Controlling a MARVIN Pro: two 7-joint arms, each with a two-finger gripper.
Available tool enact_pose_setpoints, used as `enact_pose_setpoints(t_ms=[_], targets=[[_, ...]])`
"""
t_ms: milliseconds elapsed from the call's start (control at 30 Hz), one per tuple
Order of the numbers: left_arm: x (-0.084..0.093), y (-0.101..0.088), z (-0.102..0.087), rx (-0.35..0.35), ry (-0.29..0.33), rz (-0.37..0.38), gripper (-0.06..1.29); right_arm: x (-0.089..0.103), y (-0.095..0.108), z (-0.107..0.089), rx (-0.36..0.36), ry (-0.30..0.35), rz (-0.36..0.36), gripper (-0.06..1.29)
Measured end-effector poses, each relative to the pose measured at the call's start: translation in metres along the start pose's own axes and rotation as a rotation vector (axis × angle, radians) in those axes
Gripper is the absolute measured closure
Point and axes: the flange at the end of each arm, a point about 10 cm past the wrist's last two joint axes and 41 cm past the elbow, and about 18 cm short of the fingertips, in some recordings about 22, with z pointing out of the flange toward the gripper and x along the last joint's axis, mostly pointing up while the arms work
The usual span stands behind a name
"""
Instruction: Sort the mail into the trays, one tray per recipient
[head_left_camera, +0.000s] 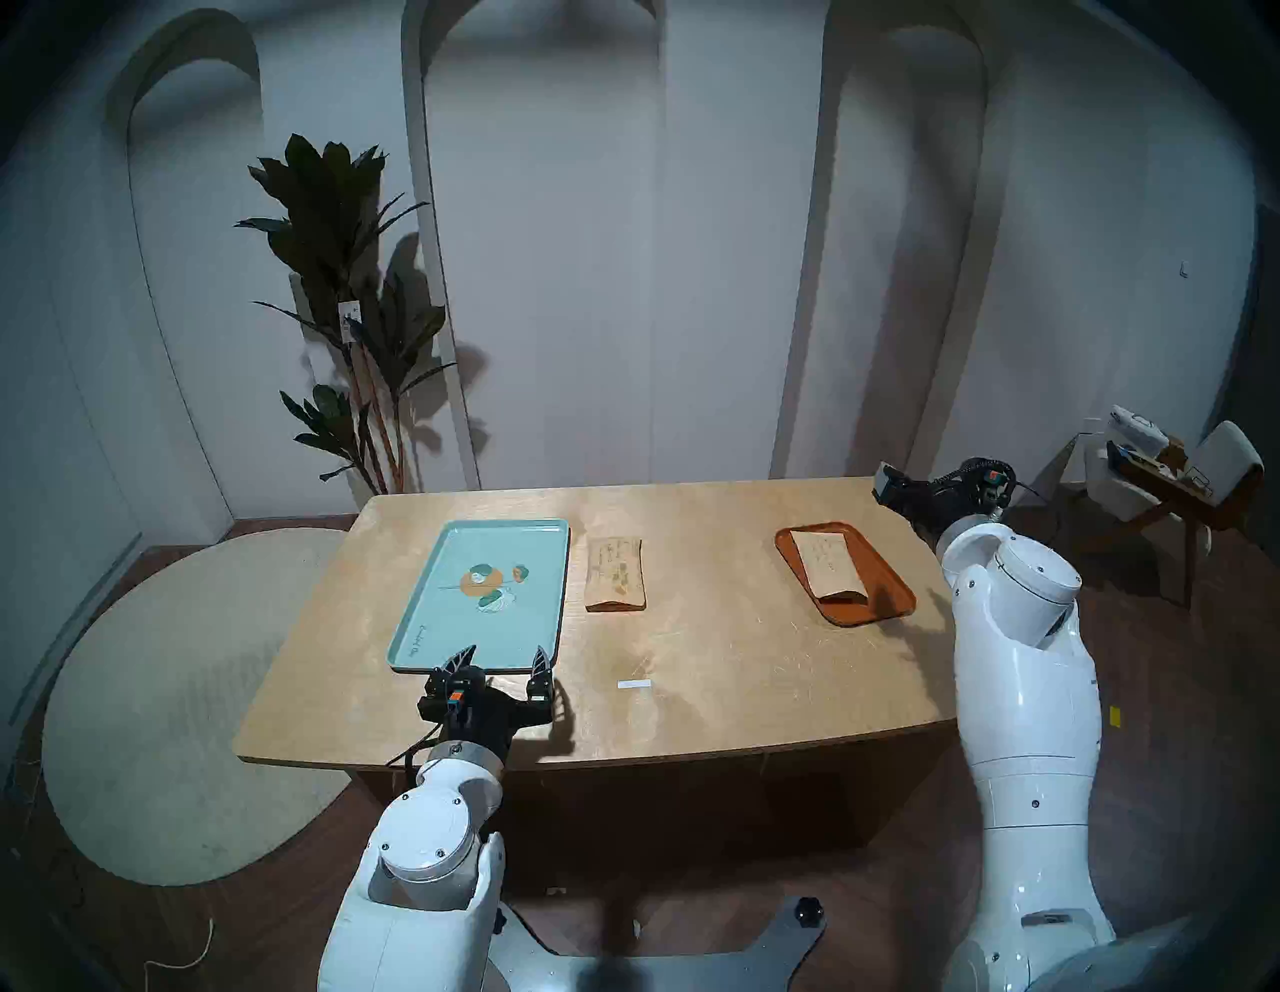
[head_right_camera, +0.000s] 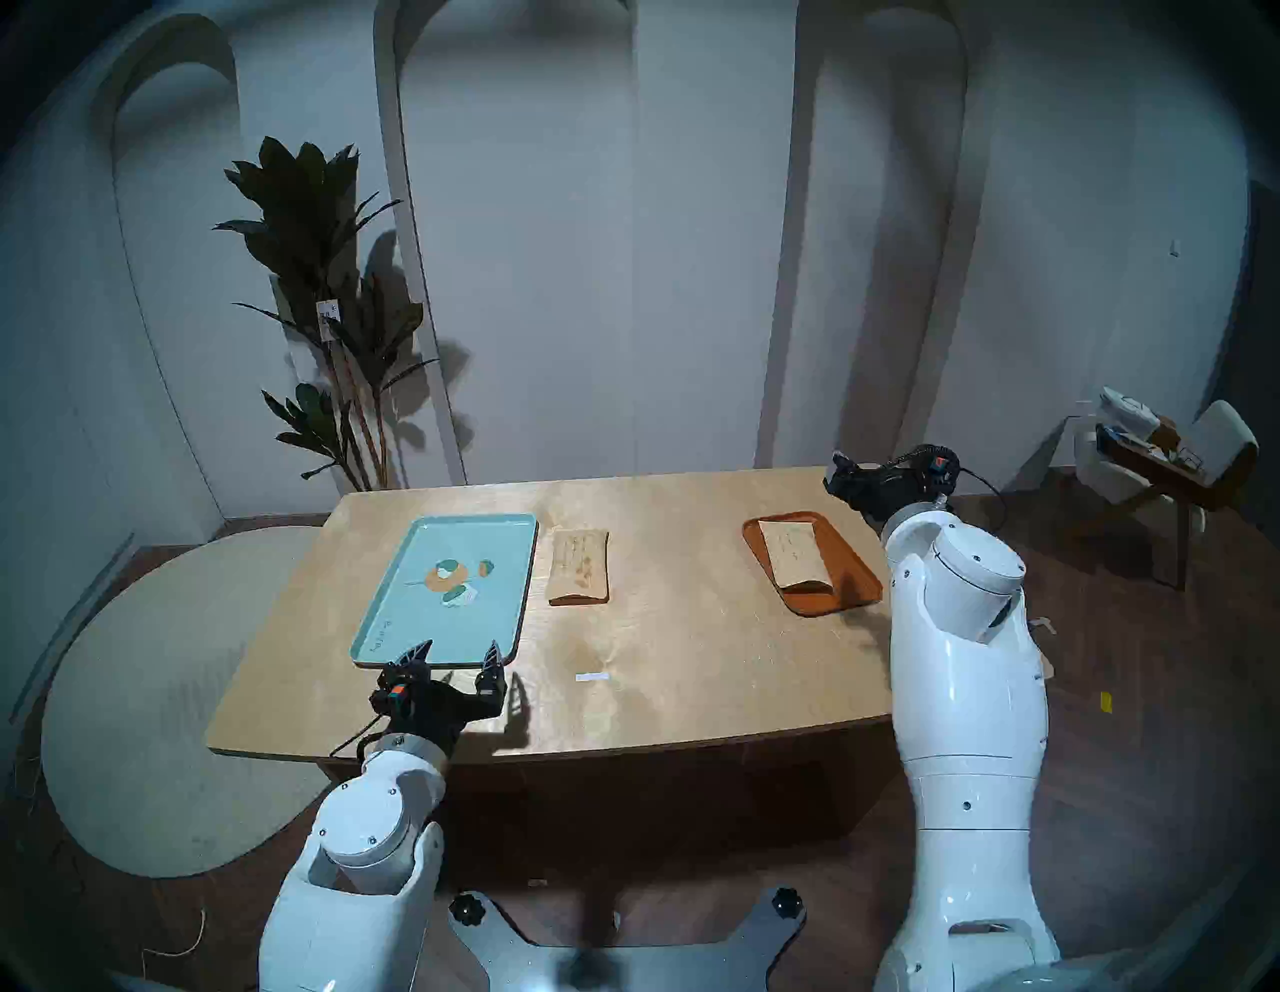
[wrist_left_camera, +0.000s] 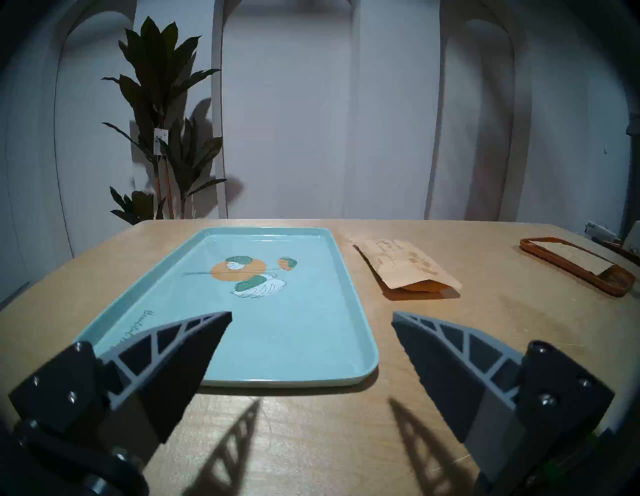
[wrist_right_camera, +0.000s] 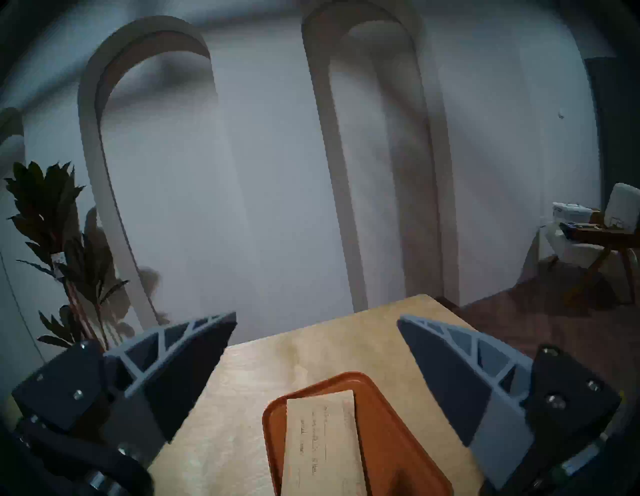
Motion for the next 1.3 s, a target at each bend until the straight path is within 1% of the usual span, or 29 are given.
enact_pose_setpoints(t_ms=[300,933,1033,1133,1300], targets=[[0.000,0.000,0.000,0.000,0.001,0.000,-0.02,-0.001,-0.008,-0.001,-0.014,0.002,0.012,-0.01],[0.001,0.000,0.000,0.000,0.001,0.000,-0.02,-0.001,-0.011,-0.001,-0.009,0.003,0.033,-0.01],[0.002,0.001,0.000,0.006,0.001,0.010,-0.02,-0.001,-0.011,-0.001,-0.007,0.003,0.034,-0.01],[0.011,0.011,0.004,0.000,-0.018,0.017,-0.02,-0.002,-0.011,-0.001,-0.006,0.002,0.035,-0.01],[0.032,0.036,0.015,-0.039,-0.041,0.046,-0.02,-0.002,-0.011,0.000,-0.005,0.001,0.036,-0.01]])
